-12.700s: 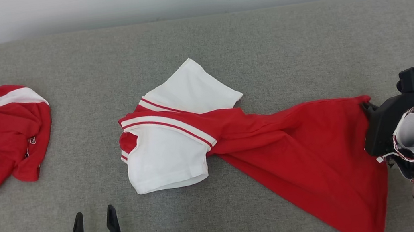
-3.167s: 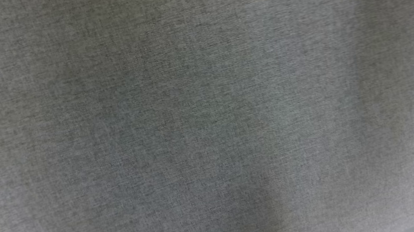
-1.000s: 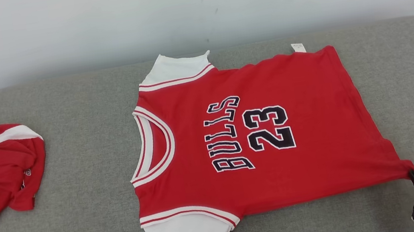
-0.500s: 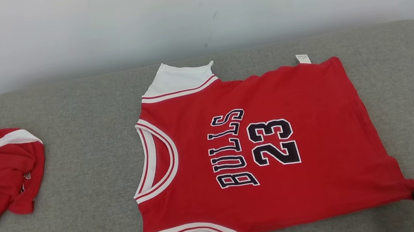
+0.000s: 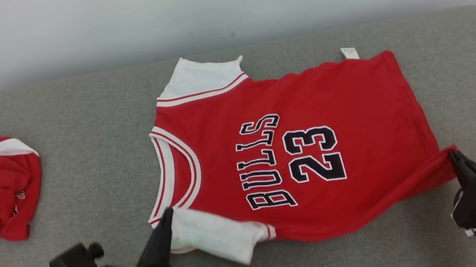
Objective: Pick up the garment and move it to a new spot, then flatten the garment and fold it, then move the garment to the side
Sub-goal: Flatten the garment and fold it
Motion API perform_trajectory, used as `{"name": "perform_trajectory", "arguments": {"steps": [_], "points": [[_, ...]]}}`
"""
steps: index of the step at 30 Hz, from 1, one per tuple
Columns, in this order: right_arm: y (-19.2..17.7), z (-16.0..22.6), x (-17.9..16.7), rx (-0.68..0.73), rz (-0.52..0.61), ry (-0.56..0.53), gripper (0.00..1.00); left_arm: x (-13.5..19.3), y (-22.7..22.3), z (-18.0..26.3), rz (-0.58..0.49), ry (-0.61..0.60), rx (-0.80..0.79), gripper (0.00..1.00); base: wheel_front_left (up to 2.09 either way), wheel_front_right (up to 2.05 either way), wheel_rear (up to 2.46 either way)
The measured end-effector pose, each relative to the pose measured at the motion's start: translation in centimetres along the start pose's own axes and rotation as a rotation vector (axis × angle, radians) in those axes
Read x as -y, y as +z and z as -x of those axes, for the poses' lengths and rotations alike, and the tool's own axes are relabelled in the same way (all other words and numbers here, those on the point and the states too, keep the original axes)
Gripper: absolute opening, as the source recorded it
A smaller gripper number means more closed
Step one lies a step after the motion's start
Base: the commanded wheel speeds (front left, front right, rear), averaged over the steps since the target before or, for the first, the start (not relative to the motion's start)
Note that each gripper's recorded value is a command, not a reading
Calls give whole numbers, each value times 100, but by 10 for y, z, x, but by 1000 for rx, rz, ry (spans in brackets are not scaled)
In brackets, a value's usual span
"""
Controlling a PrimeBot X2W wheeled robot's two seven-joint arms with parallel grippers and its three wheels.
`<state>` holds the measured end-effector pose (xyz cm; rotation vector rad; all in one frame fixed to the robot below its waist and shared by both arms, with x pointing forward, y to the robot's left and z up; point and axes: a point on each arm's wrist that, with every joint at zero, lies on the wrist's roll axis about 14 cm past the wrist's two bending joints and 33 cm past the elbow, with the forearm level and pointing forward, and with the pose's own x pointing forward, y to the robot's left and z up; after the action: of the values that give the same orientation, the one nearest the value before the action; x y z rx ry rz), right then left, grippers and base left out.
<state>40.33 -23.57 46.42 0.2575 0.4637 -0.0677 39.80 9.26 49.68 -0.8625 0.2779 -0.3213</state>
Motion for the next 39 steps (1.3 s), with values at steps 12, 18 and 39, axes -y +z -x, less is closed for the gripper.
{"name": "perform_trajectory", "arguments": {"steps": [12, 18, 39], "points": [[7, -45, -3, 35, 6, 5, 0, -21, 20, -59, -145, 36, 59, 0, 0, 0, 0], [5, -58, 1, 32, 8, -4, 0, -31, 24, -73, -168, 54, 71, 0, 0, 0, 0], [9, -72, 11, 89, 7, -23, 0, -40, 23, -95, -212, 60, 67, 0, 0, 0, 0]]}}
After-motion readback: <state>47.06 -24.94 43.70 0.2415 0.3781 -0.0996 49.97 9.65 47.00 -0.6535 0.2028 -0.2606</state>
